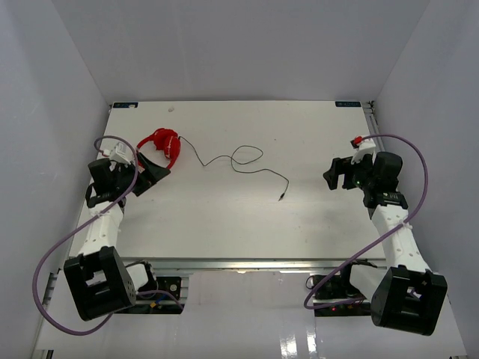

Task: Wrap the headphones

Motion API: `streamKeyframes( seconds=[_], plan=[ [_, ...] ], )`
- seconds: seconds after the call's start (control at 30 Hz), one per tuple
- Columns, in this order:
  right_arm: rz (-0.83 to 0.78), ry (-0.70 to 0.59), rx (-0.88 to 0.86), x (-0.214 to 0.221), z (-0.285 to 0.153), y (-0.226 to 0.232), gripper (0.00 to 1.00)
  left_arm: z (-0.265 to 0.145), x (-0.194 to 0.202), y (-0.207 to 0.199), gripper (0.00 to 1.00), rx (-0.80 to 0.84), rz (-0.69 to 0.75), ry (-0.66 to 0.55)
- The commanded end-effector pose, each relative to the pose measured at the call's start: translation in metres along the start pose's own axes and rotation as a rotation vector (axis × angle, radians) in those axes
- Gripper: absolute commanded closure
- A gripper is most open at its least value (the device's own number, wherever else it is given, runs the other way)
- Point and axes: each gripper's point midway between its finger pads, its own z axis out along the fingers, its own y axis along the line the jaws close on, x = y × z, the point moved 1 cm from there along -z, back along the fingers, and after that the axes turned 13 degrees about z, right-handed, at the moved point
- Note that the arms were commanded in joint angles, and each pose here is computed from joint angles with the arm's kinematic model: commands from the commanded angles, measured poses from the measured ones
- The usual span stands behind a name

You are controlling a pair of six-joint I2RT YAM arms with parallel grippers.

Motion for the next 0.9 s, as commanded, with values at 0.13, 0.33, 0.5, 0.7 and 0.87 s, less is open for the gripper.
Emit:
streamKeyframes(
  seconds=[0.13, 0.33, 0.5, 0.7, 0.87],
  plan=[
    [-0.332, -0.009, -0.618, 0.027, -0.02, 0.083, 0.1, 0.014, -0.022, 0.025, 0.02, -0.093, 0.035, -0.038],
    [-0.269, 0.029, -0.576, 0.04, -0.008, 0.072, 0.1, 0.031, -0.019, 0.079, 0.02, -0.278, -0.092, 0.054],
    [-0.243, 0.066, -0.586, 0.05, -0.002, 0.069, 0.1, 0.048, -0.033, 0.128, 0.12, -0.489, -0.195, 0.121],
    [-0.235, 0.082, -0.589, 0.054, 0.0, 0.067, 0.1, 0.081, -0.039, 0.163, 0.2, -0.574, -0.248, 0.207],
    [-0.234, 0.094, -0.586, 0.057, 0.003, 0.064, 0.1, 0.1, -0.041, 0.176, 0.22, -0.667, -0.157, 0.276]
  ],
)
